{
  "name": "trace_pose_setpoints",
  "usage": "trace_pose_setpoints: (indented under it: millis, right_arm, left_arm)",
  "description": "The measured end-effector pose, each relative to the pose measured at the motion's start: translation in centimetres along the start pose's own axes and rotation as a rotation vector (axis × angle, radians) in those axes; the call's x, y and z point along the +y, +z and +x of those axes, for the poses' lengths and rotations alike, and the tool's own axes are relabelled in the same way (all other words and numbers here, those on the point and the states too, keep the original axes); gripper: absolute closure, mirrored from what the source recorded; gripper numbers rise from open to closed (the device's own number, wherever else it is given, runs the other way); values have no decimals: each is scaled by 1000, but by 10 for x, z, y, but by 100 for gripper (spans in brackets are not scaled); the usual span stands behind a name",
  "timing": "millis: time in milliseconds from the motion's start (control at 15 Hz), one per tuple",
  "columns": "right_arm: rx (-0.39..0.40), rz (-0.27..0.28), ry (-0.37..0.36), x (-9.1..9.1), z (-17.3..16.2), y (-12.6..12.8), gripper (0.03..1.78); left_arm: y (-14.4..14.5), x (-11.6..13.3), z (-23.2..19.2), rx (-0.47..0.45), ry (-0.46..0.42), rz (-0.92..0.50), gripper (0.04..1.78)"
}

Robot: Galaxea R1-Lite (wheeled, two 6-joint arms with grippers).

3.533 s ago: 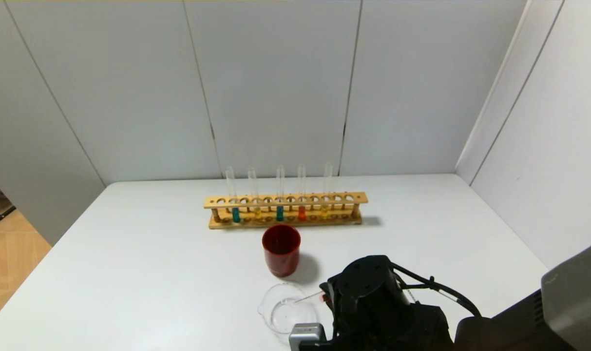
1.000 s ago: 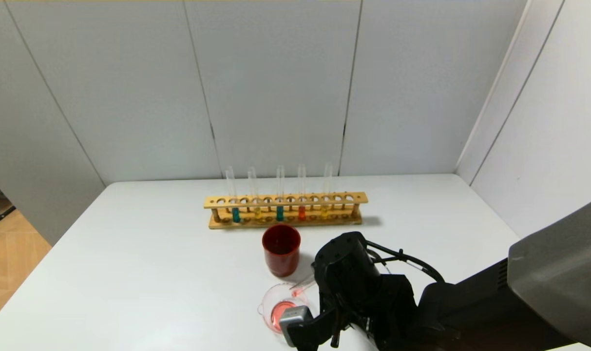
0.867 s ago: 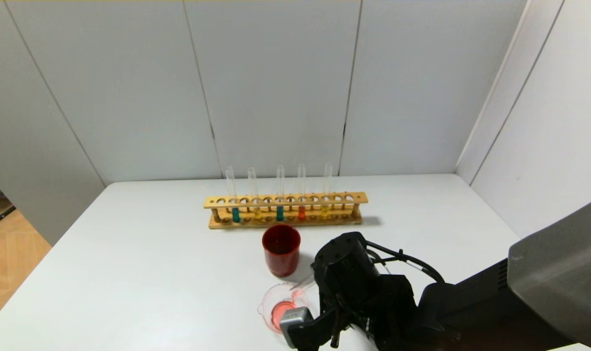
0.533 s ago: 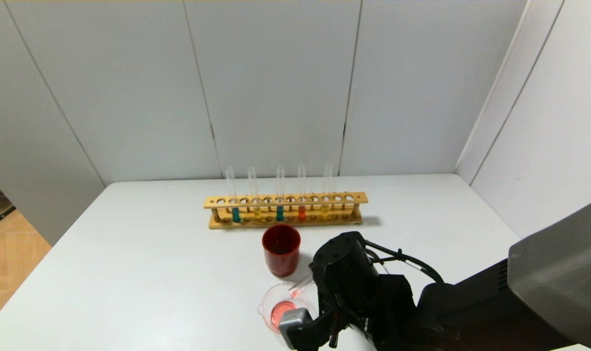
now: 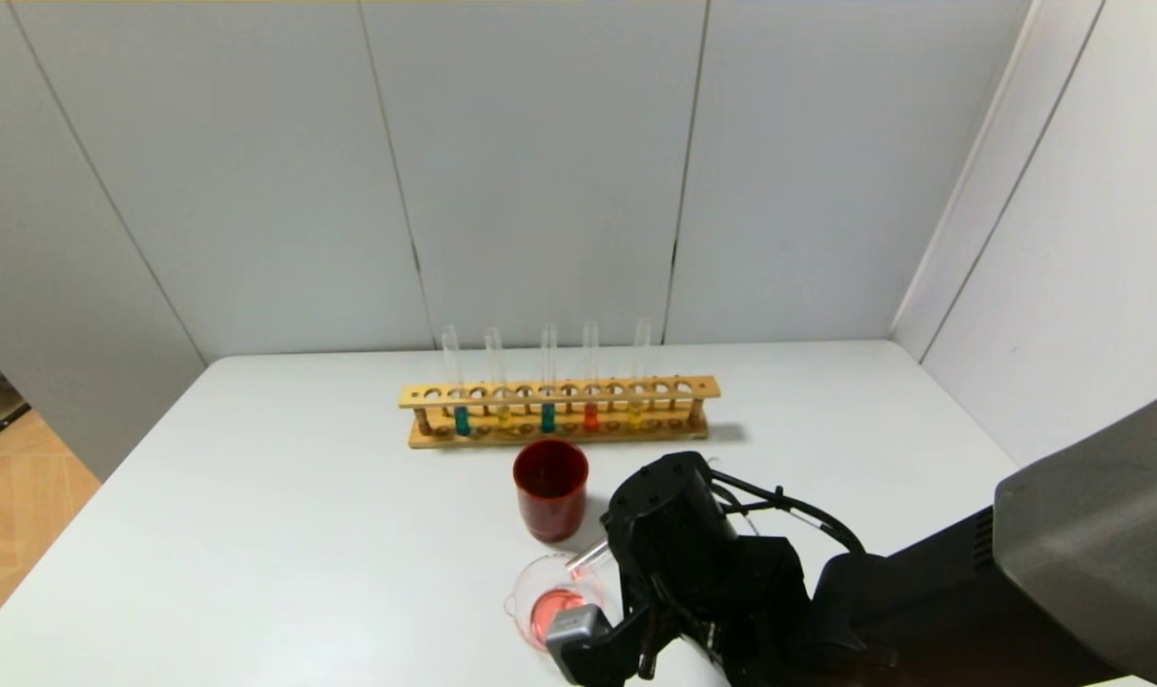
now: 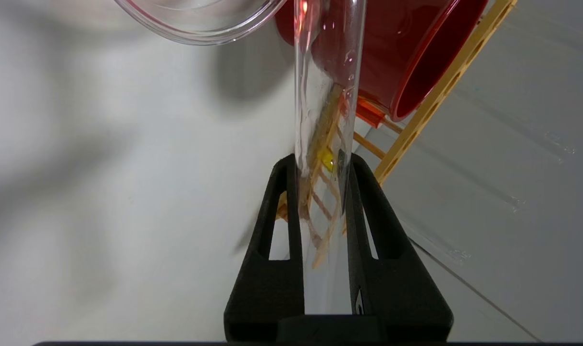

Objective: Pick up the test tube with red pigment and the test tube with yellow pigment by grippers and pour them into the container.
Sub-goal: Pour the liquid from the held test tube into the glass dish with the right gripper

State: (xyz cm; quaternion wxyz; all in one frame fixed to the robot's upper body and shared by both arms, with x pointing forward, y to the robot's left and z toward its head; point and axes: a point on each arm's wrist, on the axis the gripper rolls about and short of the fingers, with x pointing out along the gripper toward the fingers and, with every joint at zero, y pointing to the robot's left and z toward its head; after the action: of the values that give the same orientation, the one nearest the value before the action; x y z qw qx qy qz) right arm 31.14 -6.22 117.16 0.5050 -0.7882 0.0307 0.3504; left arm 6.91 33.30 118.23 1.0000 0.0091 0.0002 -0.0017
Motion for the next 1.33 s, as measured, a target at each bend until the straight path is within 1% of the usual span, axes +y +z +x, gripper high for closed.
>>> trace_pose_setpoints:
  millis: [133,400,600,800,1133,1333]
  right_arm:
    - [1,-20,-1,0,0,0,153]
    - [1,-42,-7,-1,1,1,153]
    - [22,-82,-12,-2,1,1,153]
    - [38,-91,-18,-3,0,2,153]
    - [39,-98,-23,-5,-1,3,153]
    - [31,-118,-30,-6,-2,7,153]
  left_arm:
    - [0,0,0,0,0,0,7]
    - [0,0,0,0,0,0,7]
    - [0,0,0,0,0,0,7]
    - [0,0,0,0,0,0,7]
    - [0,0,0,0,0,0,7]
    - [0,0,0,0,0,0,7]
